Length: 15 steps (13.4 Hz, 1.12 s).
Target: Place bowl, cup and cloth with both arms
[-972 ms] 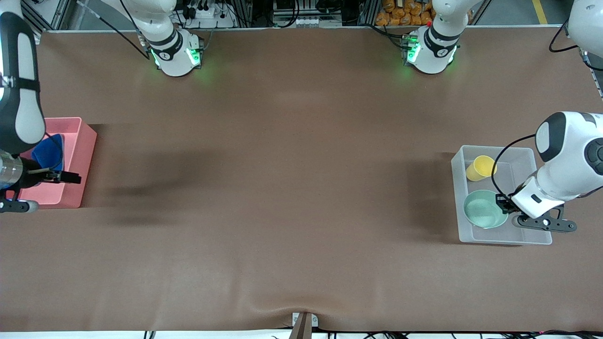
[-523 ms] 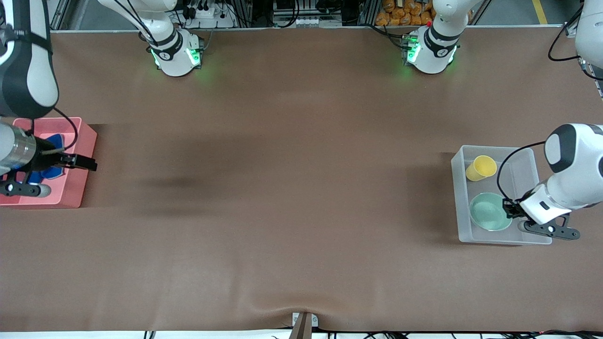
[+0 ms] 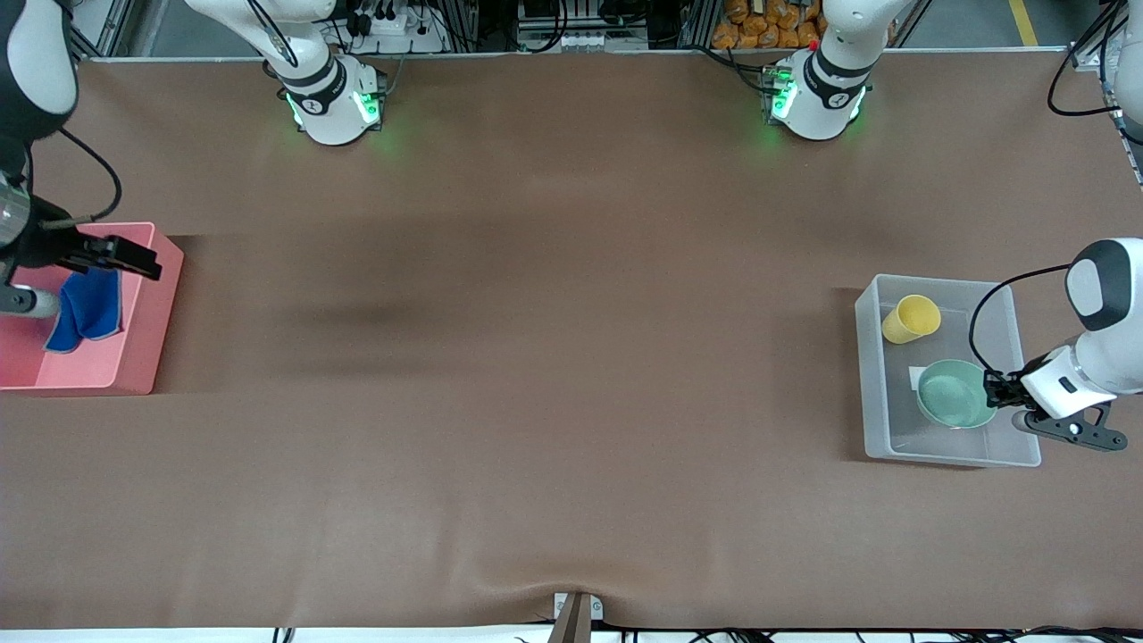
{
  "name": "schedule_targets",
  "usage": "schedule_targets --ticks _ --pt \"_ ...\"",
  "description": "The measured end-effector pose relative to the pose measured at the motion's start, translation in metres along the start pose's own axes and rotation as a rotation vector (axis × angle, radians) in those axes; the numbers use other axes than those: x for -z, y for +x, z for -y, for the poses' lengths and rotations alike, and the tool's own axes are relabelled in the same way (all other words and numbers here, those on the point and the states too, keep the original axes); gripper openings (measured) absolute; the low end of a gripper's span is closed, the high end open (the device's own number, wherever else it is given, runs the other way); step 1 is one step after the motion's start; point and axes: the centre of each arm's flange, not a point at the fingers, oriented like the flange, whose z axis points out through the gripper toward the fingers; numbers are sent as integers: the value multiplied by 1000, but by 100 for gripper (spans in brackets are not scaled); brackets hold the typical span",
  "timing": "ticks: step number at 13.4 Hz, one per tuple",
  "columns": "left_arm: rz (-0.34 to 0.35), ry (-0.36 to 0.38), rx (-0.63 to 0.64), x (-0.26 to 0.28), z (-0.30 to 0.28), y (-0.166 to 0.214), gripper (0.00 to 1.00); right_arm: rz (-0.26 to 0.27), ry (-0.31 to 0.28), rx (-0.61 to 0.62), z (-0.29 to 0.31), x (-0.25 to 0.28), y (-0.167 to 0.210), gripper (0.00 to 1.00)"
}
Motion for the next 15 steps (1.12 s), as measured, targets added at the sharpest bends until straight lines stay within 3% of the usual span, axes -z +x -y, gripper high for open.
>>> schedule_targets --ticks 5,7,9,11,15 --pt "27 -49 16 -36 5 -7 3 15 12 10 -9 51 -29 100" --pt "24 -49 24 -35 5 -6 7 26 72 -3 -15 63 -35 100" --pt "13 -42 42 -29 11 -5 28 19 107 -23 -30 66 -36 100" --pt "-20 -30 61 -4 20 -2 52 -10 104 -30 -36 70 -34 100" --pt "-88 -84 131 114 -16 9 95 -61 80 -18 -34 77 -29 100"
